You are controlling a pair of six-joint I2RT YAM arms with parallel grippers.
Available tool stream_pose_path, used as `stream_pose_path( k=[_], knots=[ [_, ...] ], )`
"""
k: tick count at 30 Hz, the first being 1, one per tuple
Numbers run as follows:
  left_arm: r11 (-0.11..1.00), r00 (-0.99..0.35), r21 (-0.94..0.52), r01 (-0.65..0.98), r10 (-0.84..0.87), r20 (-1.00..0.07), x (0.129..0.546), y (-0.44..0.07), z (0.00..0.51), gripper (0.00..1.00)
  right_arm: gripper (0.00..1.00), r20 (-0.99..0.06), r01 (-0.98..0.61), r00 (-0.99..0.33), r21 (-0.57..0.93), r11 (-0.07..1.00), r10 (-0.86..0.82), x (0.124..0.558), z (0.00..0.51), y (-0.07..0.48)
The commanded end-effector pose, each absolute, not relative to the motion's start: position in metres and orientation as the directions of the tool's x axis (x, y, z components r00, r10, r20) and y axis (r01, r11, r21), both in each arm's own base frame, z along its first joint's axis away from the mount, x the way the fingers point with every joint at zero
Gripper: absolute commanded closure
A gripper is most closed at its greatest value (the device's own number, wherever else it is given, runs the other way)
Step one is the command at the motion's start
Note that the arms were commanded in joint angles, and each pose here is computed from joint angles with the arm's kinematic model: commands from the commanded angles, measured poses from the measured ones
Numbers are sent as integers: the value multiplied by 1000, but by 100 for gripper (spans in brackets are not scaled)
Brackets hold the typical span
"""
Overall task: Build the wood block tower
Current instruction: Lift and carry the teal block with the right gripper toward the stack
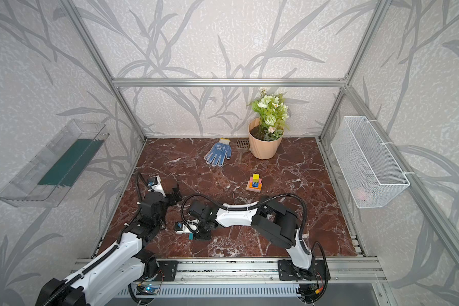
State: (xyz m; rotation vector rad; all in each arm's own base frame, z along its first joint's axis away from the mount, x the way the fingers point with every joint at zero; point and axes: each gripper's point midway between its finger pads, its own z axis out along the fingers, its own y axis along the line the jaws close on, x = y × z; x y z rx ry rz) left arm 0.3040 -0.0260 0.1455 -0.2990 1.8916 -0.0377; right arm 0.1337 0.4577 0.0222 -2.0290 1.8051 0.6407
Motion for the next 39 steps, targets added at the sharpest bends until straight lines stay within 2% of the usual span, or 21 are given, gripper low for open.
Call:
stream_pose_path(
  k=[1, 6, 13, 18, 21, 27, 30, 34, 36, 39],
  knots=[
    [963, -289, -177, -205, -233, -929, 304, -23, 150, 4, 64, -556, -991, 91, 34, -132, -826, 127, 35, 457],
    [963, -290, -177, -205, -232, -928, 304, -24, 150, 4, 65, -545, -992, 87, 31, -124, -834, 128, 35, 460],
    [962, -286, -179, -204, -234, -929, 304, -23, 150, 4, 73, -555, -994, 79, 23, -110, -828, 128, 43, 465],
    [962, -282, -182, -203, -235, -930, 303, -23, 150, 4, 86, -607, -999, 47, -41, -28, -793, 140, 80, 465],
    [962, -282, -182, -203, -235, -930, 303, -23, 151, 4, 99, -656, -990, 27, -122, 70, -755, 154, 107, 454],
    [962, -279, -184, -203, -236, -931, 302, -23, 151, 4, 100, -718, -907, -22, -278, 315, -695, 188, 149, 414],
    [962, -281, -182, -203, -235, -930, 302, -23, 151, 4, 100, -774, -807, -79, -319, 496, -628, 211, 167, 388],
    [962, -285, -180, -203, -234, -930, 303, -23, 150, 4, 100, -843, -683, -257, -188, 705, -473, 244, 185, 344],
    [963, -286, -180, -201, -234, -929, 303, -24, 150, 4, 100, -852, -627, -349, -97, 773, -390, 257, 190, 323],
    [963, -285, -180, -202, -234, -929, 303, -23, 150, 4, 100, -871, -531, -414, -3, 847, -263, 272, 196, 290]
  ],
)
